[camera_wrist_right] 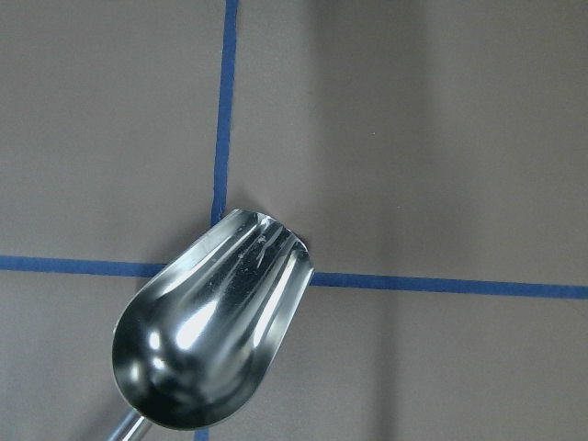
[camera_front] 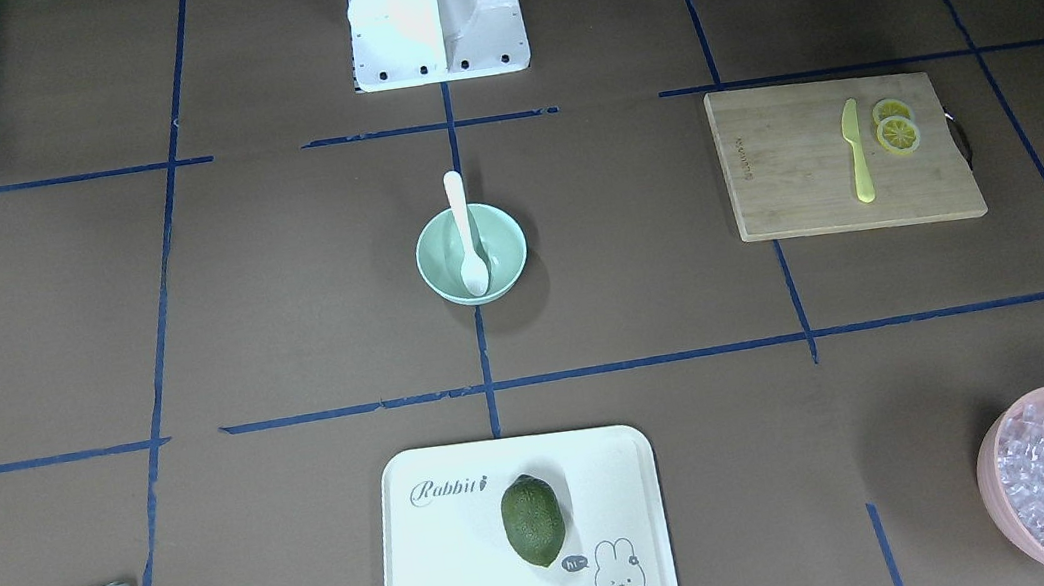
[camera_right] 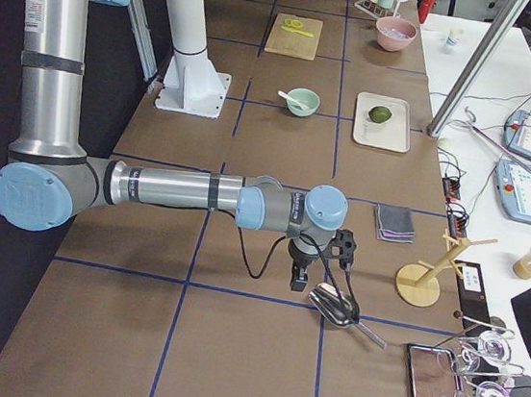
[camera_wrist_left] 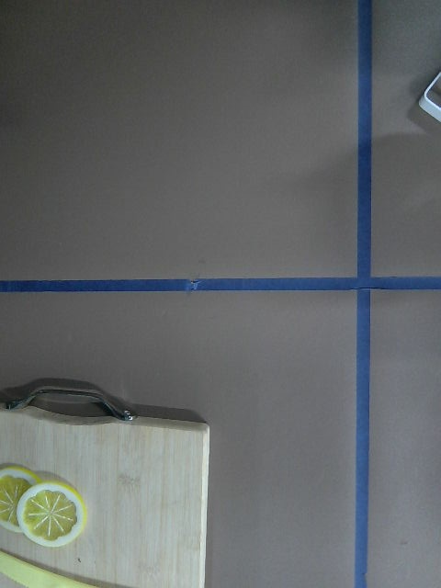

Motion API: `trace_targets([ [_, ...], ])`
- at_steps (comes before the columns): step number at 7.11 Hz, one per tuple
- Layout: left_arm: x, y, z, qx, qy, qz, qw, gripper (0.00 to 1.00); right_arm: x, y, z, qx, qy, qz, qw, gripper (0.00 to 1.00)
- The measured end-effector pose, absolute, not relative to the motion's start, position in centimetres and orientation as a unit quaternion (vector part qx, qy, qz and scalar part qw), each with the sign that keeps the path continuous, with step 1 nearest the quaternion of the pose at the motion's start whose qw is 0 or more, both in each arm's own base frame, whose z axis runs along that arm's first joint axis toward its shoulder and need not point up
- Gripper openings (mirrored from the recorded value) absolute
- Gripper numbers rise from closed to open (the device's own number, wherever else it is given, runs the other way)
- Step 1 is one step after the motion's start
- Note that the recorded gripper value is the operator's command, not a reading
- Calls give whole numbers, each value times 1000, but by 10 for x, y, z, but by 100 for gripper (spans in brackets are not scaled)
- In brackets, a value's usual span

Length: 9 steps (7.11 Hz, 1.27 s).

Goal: Place spoon in bowl

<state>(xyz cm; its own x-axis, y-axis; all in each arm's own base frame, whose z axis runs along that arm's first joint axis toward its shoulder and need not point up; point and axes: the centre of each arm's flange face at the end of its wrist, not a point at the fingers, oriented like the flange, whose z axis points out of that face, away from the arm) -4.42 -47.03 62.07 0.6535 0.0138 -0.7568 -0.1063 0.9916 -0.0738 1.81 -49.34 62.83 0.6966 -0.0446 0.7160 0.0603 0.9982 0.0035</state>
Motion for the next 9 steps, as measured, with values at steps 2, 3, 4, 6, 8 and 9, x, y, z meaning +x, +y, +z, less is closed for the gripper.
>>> trace_targets([
  [2, -44, -470, 620, -52, 413, 38, 908, 100, 18, -491, 632, -13, -387, -27, 921, 100],
  [3, -45, -467, 623, -54, 413, 37, 908, 100, 19, -489, 635, -14, -388, -27, 921, 100],
  [4, -44, -463, 627, -58, 414, 35, 908, 100, 19, -487, 636, -16, -389, -26, 921, 100],
  [6, -45, -459, 629, -61, 413, 32, 908, 100, 19, -484, 640, -21, -390, -23, 920, 100],
  [8, -45, -459, 629, -63, 412, 31, 908, 100, 19, -481, 643, -22, -390, -23, 920, 100],
  [9, -45, -458, 630, -64, 412, 30, 908, 100, 19, -479, 644, -22, -389, -23, 921, 100],
])
